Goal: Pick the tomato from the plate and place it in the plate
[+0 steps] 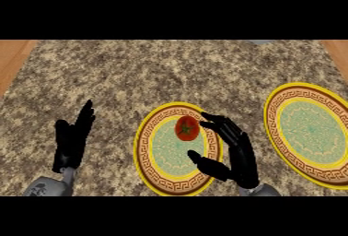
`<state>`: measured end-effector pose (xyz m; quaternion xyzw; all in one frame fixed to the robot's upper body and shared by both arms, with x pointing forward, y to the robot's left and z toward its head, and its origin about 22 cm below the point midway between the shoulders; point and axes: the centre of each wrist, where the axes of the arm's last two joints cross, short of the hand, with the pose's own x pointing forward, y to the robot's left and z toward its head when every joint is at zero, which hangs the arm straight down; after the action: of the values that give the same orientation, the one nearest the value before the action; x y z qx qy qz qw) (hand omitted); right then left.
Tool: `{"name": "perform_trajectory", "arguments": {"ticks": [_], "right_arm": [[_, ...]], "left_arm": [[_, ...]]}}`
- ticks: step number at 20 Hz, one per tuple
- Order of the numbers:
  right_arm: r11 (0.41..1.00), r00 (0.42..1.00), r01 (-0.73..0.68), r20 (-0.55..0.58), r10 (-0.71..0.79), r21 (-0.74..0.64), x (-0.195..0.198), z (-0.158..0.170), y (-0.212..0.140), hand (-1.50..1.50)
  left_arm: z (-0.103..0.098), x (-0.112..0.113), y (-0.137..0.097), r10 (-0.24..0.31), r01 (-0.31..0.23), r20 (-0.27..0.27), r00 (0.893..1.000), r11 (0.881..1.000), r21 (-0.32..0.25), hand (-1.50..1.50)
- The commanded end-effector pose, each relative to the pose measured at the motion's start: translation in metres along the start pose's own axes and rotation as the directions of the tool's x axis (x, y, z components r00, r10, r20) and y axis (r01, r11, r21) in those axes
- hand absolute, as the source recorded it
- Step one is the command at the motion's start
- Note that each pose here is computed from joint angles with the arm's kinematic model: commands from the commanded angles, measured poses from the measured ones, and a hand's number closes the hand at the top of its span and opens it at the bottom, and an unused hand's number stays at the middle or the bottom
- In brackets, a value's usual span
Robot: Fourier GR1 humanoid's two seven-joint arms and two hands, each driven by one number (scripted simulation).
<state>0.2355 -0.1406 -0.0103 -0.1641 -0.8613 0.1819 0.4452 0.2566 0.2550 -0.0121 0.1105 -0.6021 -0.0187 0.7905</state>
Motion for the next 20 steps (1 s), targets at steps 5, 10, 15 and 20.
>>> {"name": "perform_trajectory", "arguments": {"ticks": [5,10,15,20], "right_arm": [[0.907,0.917,-0.395,-0.007,0.4,0.147,-0.013,-0.005,-0.004,-1.5],[0.805,0.831,-0.518,-0.052,0.553,0.289,0.022,-0.037,0.005,-1.5],[0.685,0.749,-0.531,-0.101,0.655,0.499,0.06,-0.057,0.03,-1.5],[0.626,0.704,-0.473,-0.161,0.692,0.62,0.067,-0.061,0.039,-1.5]], "left_arm": [[0.014,-0.017,-0.003,0.002,-0.002,-0.025,1.0,1.0,0.014,0.0],[0.002,-0.003,-0.012,0.012,-0.012,-0.023,1.0,0.999,0.03,0.0],[0.012,-0.009,-0.012,-0.006,0.006,-0.013,1.0,1.0,0.006,0.0],[0.016,0.013,-0.005,0.013,-0.013,-0.011,1.0,1.0,0.002,0.0]]}}
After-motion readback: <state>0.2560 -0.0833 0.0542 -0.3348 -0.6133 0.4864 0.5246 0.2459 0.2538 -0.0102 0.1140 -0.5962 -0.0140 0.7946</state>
